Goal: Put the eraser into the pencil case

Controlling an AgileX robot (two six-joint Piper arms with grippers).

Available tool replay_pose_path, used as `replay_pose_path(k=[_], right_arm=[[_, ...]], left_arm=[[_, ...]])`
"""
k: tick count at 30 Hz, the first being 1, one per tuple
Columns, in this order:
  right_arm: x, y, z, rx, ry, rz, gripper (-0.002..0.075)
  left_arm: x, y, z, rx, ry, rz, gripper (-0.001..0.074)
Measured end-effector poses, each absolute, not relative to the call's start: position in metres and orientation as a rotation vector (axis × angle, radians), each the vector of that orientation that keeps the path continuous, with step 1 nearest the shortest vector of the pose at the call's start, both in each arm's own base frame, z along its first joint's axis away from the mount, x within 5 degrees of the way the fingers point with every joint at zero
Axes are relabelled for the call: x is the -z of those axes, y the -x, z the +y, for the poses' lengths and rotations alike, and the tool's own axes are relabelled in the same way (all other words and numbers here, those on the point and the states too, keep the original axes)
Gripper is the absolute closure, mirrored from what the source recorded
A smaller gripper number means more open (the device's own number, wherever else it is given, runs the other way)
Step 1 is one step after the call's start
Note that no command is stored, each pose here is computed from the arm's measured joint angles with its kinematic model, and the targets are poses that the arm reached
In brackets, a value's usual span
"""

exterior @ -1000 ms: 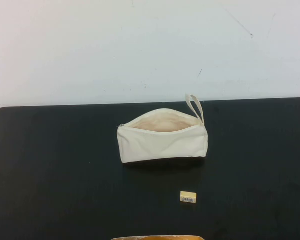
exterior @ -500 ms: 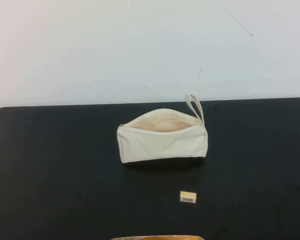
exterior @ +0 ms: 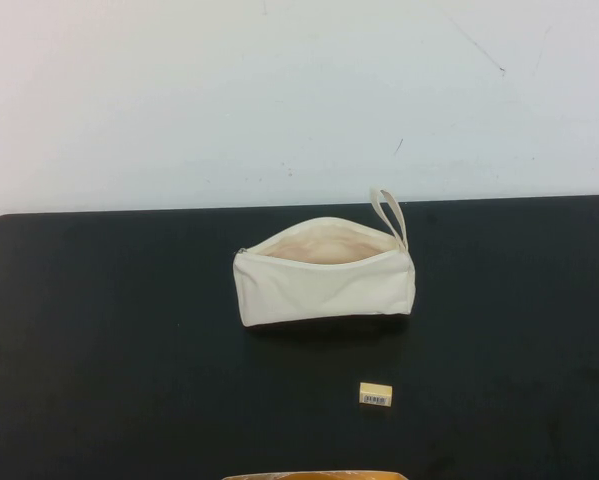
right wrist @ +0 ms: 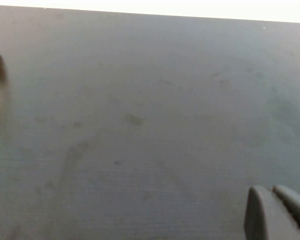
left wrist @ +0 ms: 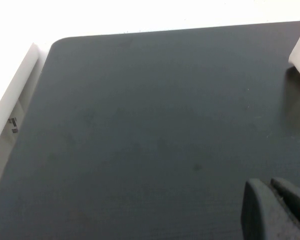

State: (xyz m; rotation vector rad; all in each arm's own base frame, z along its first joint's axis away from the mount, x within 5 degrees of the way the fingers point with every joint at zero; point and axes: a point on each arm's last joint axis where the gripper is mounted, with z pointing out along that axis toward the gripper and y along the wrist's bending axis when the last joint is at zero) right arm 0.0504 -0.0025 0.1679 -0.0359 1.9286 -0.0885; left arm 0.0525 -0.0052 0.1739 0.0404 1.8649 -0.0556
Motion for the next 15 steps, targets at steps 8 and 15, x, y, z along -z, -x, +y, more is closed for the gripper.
replay_pose_path(k=[8,15], right_arm=[[-0.171,-0.052,-0.003,0.091,0.035,1.876,0.0727],[-0.214,-0.055,-0.002,0.115,0.033,1.393,0.0727]], left_arm=[[-0.174,-0.052,-0.005,0.056,-0.04,1.865,0.0736],[-0.174,-0.052,-0.005,0.056,-0.04,1.865,0.0736]])
